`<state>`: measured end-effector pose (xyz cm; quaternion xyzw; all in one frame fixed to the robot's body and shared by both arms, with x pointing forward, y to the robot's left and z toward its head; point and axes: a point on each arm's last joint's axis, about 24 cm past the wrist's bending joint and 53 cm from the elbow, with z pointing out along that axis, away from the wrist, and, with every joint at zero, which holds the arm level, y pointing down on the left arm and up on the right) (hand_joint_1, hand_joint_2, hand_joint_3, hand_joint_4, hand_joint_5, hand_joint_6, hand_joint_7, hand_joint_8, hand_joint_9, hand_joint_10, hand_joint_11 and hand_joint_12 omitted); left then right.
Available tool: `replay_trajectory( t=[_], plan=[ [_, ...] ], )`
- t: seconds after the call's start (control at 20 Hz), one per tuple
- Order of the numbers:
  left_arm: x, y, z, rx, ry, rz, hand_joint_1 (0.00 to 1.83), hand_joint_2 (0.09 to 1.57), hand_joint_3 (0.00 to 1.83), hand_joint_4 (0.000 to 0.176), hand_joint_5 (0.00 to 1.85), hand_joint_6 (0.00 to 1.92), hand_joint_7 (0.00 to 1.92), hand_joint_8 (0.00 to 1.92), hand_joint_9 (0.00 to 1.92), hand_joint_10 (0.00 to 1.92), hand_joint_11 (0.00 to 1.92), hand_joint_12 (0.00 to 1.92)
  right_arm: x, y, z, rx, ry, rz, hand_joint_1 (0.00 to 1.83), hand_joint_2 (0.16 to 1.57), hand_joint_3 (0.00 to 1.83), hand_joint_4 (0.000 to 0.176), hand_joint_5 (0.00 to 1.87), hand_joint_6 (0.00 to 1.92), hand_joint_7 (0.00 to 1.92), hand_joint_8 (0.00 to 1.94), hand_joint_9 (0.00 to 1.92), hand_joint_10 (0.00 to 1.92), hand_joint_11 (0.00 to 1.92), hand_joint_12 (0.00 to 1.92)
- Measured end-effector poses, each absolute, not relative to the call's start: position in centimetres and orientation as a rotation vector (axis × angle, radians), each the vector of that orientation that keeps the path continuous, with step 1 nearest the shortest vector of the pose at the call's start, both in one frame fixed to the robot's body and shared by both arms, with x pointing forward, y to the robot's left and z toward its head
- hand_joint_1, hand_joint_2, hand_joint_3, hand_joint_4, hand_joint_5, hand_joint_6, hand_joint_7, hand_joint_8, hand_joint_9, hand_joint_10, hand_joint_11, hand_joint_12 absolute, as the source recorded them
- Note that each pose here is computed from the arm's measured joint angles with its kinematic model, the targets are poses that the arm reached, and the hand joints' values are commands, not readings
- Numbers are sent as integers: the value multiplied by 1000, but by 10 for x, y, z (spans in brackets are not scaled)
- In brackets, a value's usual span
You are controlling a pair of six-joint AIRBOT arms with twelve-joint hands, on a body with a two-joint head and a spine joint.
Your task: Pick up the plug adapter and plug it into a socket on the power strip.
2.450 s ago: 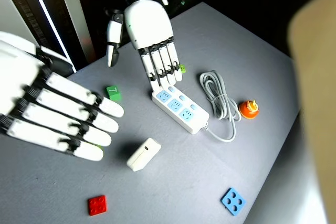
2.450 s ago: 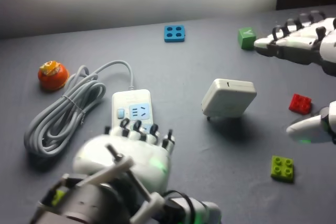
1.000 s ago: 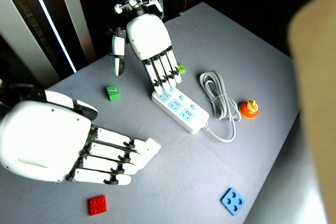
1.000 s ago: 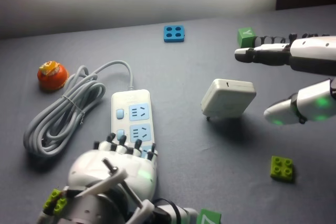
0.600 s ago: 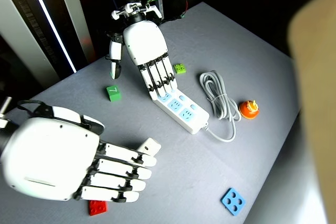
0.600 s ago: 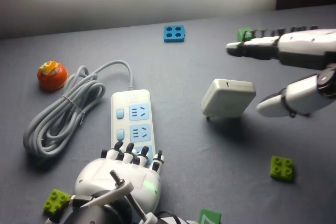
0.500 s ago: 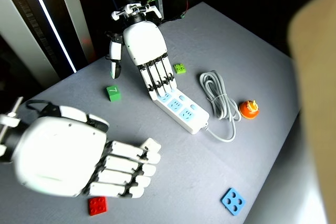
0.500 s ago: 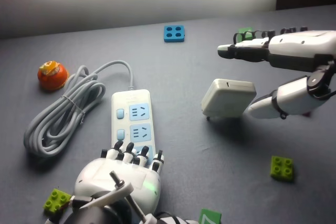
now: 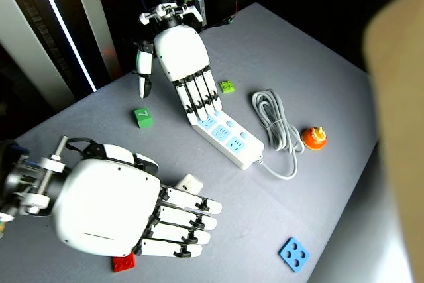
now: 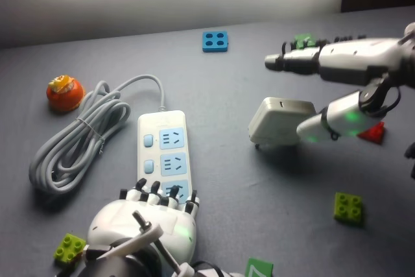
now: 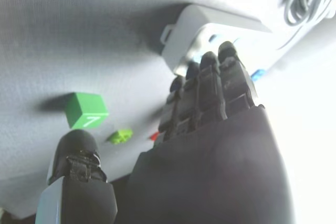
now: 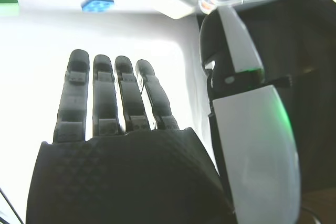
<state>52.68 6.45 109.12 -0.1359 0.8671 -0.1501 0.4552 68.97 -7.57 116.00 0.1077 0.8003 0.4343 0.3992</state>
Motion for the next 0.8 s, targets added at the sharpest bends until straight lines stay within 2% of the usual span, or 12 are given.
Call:
replay_trajectory(
  t=[0.1,0.3,0.5,0.65,0.8],
  plan=[
    [528,65,1094,-353,2138,-371,58,1140,2,0,14,2,35,4,10,3,15,38,695,-74,1153,289,2045,1101,918,1139,1,0,31,1,22,2,28,3,0,202],
    [529,66,1099,-388,2141,-371,84,1132,0,0,36,11,47,11,21,7,27,39,706,-65,1138,296,2079,1096,857,1162,6,0,0,0,0,0,0,0,0,89],
    [526,68,1094,-439,2162,-378,61,1128,0,0,38,6,57,8,32,7,33,50,712,-58,1126,307,2118,1100,901,1145,0,0,0,0,0,0,2,2,0,83],
    [527,68,1095,-502,2148,-406,108,1126,0,0,35,4,43,3,15,2,10,48,714,-54,1123,296,2127,1097,854,1163,6,0,0,0,4,0,7,0,0,99],
    [527,69,1095,-501,2148,-404,103,1129,0,0,43,5,47,3,16,2,5,51,715,-47,1121,263,2140,1091,908,1146,0,0,2,1,3,0,6,0,0,106]
  ],
)
